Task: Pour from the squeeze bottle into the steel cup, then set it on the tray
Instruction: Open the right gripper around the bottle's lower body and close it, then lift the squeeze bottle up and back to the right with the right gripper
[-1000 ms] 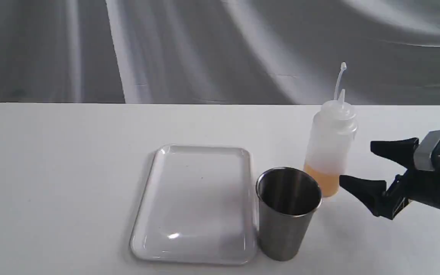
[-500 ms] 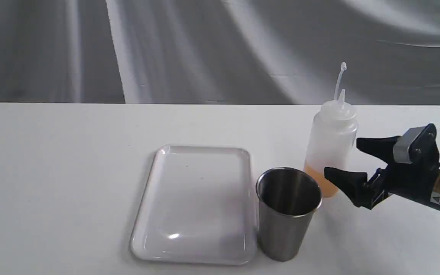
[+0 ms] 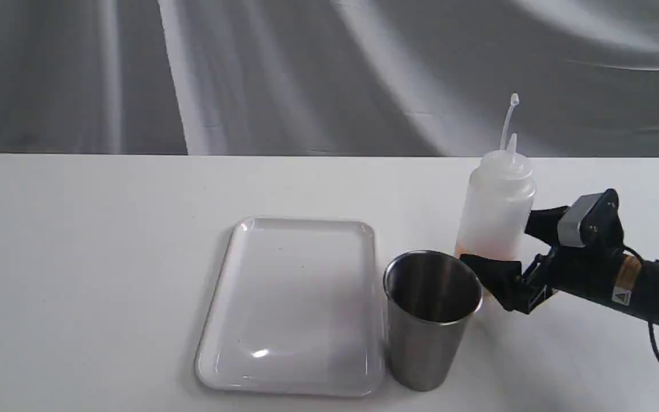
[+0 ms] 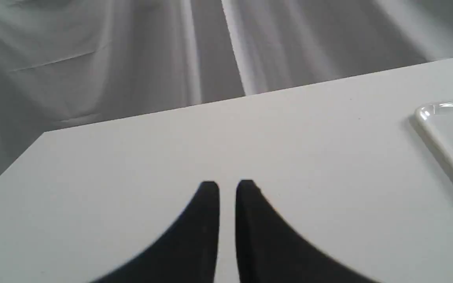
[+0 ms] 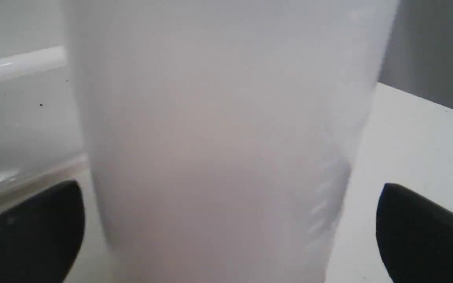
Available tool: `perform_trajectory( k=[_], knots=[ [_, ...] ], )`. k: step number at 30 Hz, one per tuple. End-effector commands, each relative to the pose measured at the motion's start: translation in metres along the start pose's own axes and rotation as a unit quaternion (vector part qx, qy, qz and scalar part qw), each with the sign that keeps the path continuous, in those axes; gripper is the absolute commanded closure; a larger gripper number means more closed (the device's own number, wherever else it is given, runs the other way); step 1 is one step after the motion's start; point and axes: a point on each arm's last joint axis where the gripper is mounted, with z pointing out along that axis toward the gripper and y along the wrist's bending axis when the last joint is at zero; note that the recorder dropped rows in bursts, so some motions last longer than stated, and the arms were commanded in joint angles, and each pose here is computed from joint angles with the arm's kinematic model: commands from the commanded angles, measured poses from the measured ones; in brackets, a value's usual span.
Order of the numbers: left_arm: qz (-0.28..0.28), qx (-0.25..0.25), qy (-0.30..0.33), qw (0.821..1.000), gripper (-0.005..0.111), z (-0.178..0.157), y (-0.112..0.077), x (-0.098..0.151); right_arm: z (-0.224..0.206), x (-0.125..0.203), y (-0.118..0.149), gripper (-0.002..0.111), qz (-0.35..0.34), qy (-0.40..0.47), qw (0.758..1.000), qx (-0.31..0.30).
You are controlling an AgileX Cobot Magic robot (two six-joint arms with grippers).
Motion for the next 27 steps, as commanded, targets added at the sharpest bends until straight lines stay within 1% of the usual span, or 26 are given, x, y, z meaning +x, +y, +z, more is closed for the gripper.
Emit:
perform_trajectory(
  k=[1,6,11,16,20,27],
  knots=[
    [-0.004,-0.001,-0.006,1.0,0.098,0.0,0.0,0.0,0.007,-0.004,-0.004,0.003,-0.001,-0.014,1.0,0.006],
    [-0.004,-0.001,-0.006,1.0,0.098,0.0,0.0,0.0,0.019,-0.003,-0.002,0.003,-0.001,-0.016,1.0,0.003],
    [-0.004,-0.001,-0.006,1.0,0.098,0.0,0.0,0.0,0.022,-0.003,-0.005,0.003,0.013,-0.026,0.999,0.026],
    [-0.003,-0.001,-0.006,1.0,0.098,0.0,0.0,0.0,0.025,-0.001,-0.002,0.003,0.015,-0.023,0.999,0.023],
    [-0.003,-0.001,-0.006,1.0,0.098,0.0,0.0,0.0,0.028,0.004,-0.002,0.003,0.026,-0.022,0.999,0.033],
    [-0.004,-0.001,-0.006,1.0,0.098,0.0,0.0,0.0,0.032,0.006,0.001,0.003,-0.005,-0.017,0.999,0.035]
  ],
)
